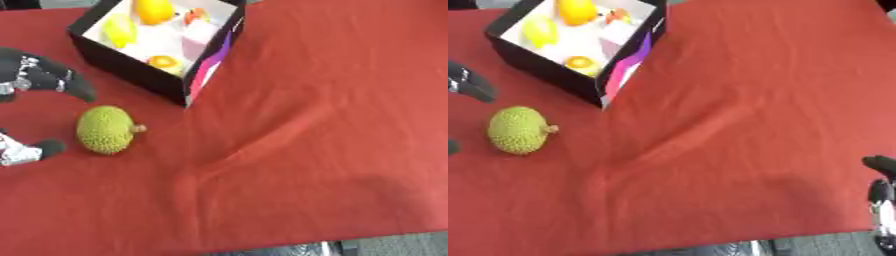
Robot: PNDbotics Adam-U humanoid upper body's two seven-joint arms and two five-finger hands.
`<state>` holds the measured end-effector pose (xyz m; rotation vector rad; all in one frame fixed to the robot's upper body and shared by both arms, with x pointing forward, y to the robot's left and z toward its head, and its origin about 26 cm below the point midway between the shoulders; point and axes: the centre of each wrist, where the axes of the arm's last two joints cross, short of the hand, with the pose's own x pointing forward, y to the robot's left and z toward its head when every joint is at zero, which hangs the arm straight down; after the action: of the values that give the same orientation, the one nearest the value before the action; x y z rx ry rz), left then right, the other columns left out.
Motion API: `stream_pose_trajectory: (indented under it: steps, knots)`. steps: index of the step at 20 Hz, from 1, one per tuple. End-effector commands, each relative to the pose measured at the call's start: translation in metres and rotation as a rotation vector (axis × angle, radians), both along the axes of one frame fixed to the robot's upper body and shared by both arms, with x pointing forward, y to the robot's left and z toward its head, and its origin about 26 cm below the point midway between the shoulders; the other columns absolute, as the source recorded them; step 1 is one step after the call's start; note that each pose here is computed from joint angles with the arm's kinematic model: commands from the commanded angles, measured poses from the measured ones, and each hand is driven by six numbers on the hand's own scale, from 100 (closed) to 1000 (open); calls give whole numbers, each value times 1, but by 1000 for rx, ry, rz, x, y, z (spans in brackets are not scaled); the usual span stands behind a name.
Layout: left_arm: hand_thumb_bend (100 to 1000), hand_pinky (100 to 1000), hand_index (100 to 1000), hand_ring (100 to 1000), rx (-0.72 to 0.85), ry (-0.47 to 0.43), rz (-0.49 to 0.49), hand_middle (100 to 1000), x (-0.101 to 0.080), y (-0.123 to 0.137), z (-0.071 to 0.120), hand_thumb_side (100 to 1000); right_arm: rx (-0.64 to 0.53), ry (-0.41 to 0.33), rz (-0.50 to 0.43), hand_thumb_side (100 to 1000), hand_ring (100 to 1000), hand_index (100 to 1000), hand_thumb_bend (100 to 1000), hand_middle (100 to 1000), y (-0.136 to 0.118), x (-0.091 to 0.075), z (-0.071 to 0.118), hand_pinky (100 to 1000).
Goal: Pick up objects on the table and place them in the box.
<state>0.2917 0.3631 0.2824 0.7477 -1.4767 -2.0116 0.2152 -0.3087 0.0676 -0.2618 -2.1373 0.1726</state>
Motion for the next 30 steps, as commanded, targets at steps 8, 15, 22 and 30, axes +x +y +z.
stream_pose_trajectory:
  steps: [8, 15, 22, 30]
  knots:
    - [377, 912, 896, 886, 129, 36, -4, 813, 18, 14, -7, 432, -7, 2, 3, 495, 827, 785, 100, 717, 4, 3, 7, 1000]
    - [499, 924, 894, 895, 181, 10, -2, 825, 34, 16, -12, 438, -7, 8, 12, 496, 827, 785, 100, 718, 5, 4, 8, 1000]
    - [458, 909, 900, 879, 170, -12, -10, 813, 50, 16, -22, 415, -6, 15, 13, 501, 827, 784, 100, 717, 7, 5, 8, 1000]
    - [314, 819, 861, 796, 86, 4, -23, 739, 72, 9, -34, 340, 1, 19, 17, 505, 828, 785, 100, 719, 9, 7, 9, 1000]
